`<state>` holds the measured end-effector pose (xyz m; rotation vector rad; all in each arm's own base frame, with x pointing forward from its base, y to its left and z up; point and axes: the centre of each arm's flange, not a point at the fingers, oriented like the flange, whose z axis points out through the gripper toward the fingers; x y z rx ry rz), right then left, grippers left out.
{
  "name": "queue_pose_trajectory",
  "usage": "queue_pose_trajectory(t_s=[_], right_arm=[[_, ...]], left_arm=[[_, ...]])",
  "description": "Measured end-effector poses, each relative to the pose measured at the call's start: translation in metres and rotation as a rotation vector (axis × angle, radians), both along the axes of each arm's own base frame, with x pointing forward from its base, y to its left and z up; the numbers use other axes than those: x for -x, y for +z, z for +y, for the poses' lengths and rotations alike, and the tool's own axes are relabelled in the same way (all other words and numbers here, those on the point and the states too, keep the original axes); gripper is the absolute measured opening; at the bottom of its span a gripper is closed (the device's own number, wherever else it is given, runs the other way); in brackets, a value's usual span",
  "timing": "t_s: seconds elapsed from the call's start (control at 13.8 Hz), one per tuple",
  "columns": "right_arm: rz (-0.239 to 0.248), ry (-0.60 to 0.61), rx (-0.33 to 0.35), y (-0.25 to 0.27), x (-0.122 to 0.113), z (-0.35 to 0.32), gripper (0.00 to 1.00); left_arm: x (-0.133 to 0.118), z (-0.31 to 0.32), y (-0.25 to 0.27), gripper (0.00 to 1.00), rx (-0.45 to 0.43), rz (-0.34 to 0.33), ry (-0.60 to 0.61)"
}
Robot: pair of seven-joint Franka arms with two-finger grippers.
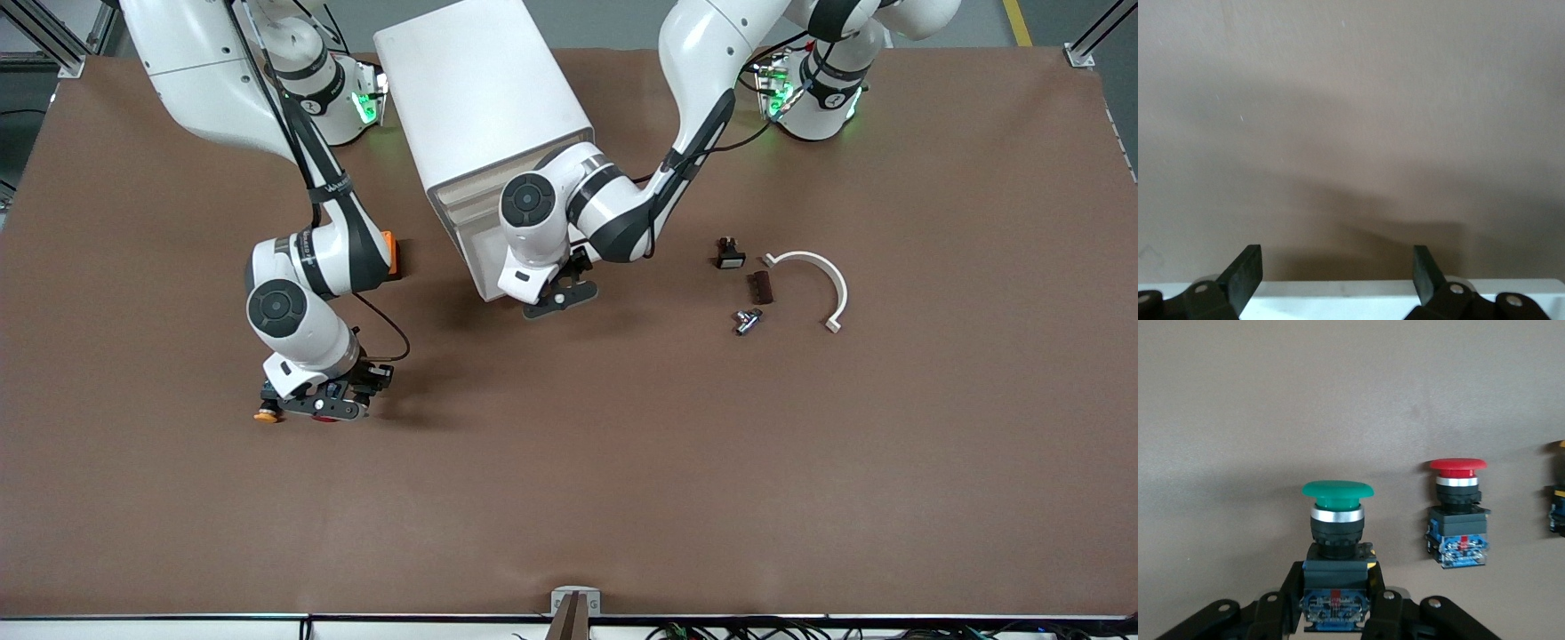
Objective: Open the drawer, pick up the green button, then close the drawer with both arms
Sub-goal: 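Lower the green button beside the red button while the left gripper pushes the drawer shut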
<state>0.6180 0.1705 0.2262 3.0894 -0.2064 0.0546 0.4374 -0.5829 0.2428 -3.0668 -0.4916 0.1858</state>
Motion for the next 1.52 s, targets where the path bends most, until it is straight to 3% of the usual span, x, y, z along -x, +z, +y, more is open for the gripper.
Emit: queue_pose_trajectory(t_s=[0.43,0.94,1.45,1.52], right_arm=[[0.003,0.012,-0.002,-0.018,0.003,0.007,0.41],[0.02,0.013,0.004,-0.031,0.005,0.006,0.41],[0.027,0.024,0.006,-0.039,0.007,0.013,0.41],[0.026,0.025,0.005,-0.039,0.007,0.014,0.46]], left_arm=[[0.034,-0.02,-0.005,1.0,0.072,0.131,0.041],[0.053,-0.025,-0.017,1.0,0.15,0.308,0.162],[0.052,-0.023,-0.02,1.0,0.158,0.324,0.18],[0.052,-0.023,-0.02,1.0,0.159,0.323,0.18]])
